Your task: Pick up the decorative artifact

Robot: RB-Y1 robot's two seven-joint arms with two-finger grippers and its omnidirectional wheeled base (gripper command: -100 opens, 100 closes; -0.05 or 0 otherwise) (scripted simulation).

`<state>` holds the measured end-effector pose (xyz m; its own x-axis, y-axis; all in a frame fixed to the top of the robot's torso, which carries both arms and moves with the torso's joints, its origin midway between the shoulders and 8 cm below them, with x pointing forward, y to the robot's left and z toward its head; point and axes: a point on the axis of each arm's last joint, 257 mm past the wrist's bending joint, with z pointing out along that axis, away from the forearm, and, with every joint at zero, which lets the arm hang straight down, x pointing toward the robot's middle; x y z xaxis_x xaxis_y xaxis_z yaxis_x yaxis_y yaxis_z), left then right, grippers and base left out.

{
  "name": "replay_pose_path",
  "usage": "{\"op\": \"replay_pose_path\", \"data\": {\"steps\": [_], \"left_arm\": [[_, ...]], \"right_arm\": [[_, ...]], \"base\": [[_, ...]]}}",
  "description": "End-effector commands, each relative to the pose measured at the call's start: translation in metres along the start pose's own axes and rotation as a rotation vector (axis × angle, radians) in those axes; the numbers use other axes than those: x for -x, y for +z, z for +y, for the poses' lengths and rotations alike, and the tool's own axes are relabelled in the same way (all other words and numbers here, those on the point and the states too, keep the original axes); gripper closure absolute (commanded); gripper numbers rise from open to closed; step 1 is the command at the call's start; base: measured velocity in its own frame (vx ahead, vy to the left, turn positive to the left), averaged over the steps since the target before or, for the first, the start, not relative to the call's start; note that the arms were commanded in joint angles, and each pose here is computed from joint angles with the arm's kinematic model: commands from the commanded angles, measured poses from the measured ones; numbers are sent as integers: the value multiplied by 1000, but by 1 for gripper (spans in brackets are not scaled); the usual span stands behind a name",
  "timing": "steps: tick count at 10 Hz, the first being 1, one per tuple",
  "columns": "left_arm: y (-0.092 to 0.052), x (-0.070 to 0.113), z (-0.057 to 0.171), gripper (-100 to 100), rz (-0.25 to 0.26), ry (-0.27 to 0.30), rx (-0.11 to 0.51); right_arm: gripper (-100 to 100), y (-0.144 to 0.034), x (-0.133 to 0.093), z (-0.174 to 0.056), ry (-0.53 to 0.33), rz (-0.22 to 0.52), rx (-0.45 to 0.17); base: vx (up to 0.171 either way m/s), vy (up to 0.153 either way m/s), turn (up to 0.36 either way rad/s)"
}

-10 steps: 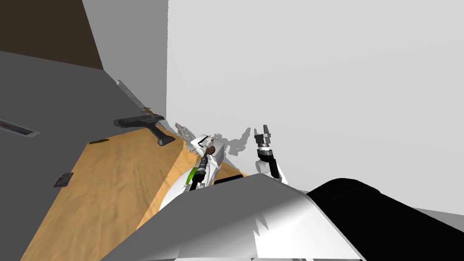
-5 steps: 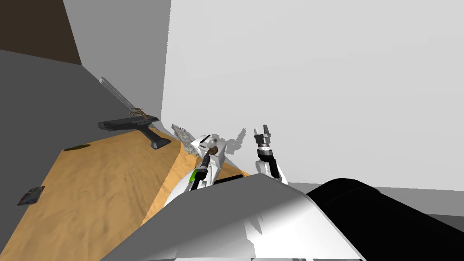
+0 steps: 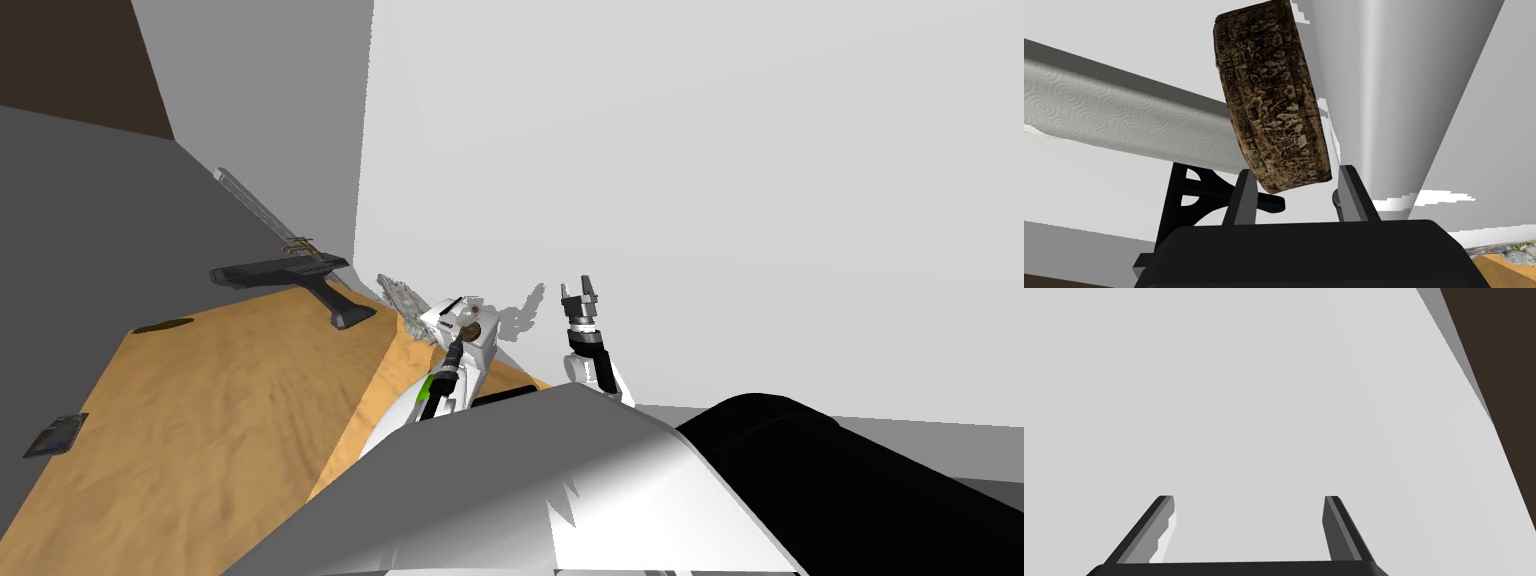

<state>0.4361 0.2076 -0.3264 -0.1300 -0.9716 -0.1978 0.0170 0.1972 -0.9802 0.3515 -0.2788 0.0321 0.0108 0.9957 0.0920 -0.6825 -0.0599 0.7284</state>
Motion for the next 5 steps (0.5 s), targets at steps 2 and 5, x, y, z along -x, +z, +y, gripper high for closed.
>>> {"op": "replay_pose_path", "data": {"steps": [2, 5], "left_arm": [[0, 0, 0, 100, 0, 0, 0], [0, 0, 0, 0, 0, 0, 0]], "right_arm": [[0, 0, 0, 0, 0, 0, 0], [0, 0, 0, 0, 0, 0, 0]], "base": [[0, 0, 0], [0, 0, 0]]}}
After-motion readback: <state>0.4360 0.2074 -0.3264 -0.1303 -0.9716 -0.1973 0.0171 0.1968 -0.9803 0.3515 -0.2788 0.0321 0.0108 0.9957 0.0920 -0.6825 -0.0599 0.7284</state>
